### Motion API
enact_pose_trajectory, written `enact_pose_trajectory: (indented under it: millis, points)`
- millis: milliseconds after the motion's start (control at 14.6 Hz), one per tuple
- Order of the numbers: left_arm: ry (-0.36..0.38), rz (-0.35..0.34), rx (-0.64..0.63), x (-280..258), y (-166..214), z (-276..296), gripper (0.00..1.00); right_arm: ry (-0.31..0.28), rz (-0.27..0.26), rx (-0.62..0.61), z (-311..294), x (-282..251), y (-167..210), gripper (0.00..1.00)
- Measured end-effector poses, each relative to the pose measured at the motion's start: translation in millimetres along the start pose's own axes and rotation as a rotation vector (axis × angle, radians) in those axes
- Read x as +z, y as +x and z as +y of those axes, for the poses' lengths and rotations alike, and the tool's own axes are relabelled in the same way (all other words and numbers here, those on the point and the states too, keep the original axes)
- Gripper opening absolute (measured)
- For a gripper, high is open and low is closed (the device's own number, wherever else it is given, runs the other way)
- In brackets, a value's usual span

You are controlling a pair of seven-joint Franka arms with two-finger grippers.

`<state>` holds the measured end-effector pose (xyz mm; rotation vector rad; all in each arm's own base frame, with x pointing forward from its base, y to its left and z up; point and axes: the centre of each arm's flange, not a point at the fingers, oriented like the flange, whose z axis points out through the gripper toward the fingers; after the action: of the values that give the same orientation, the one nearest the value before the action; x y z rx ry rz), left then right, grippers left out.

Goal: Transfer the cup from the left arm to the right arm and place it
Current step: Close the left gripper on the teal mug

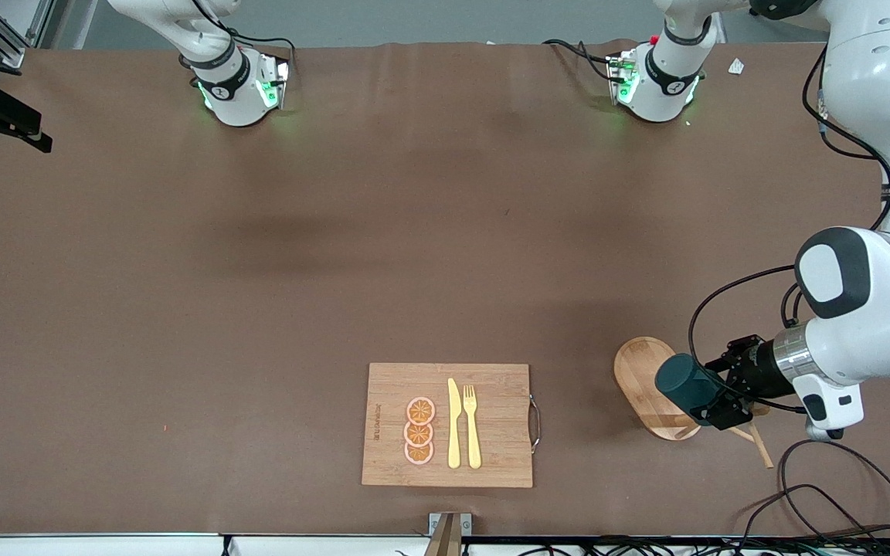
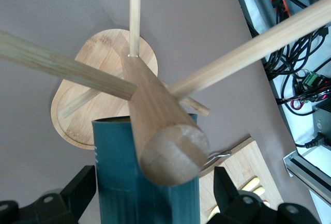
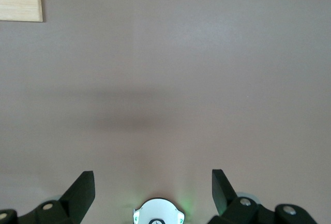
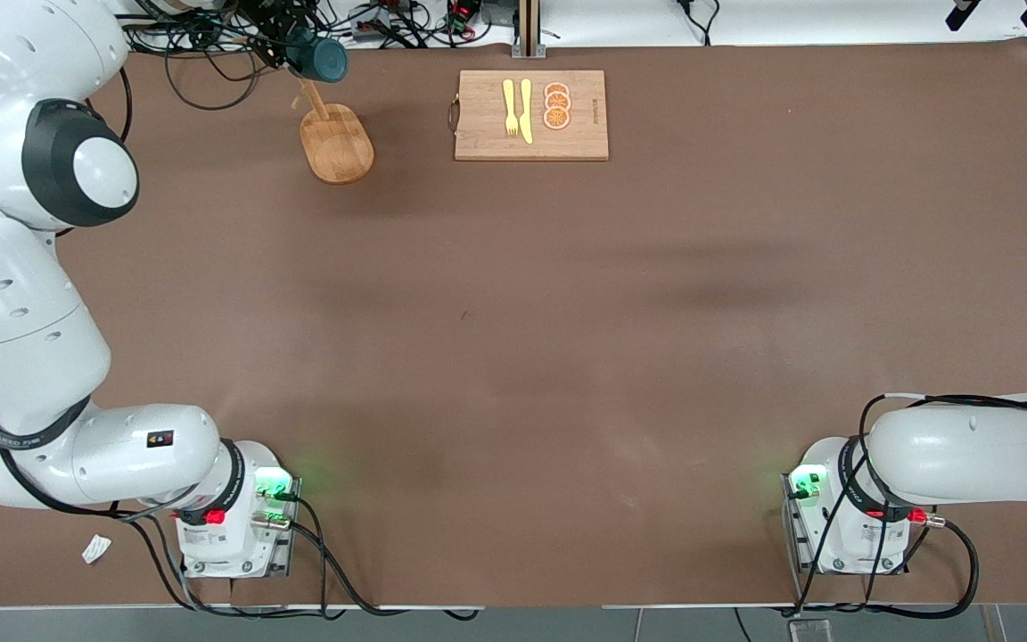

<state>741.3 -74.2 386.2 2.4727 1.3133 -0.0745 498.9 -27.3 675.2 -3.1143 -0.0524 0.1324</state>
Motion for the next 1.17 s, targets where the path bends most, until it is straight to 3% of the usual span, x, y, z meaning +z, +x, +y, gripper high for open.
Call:
enact_pose_trajectory:
  millis: [892, 1029, 1167]
  points:
    - [-0.027, -0.056, -0.040, 6.5, 0.2, -0.3, 0.98, -0.010, 0.004, -0.007, -2.4, -0.2, 0.8, 1.00]
    - [-0.028, -0.056, -0.041, 6.2, 0.2, -0.1, 0.84, -0.010, 0.003, -0.007, -2.4, 0.1, 0.8, 1.00]
    - [-0.028, -0.056, -0.041, 6.0, 0.2, 0.0, 0.84, -0.010, 0.003, -0.007, -2.4, 0.1, 0.8, 1.00]
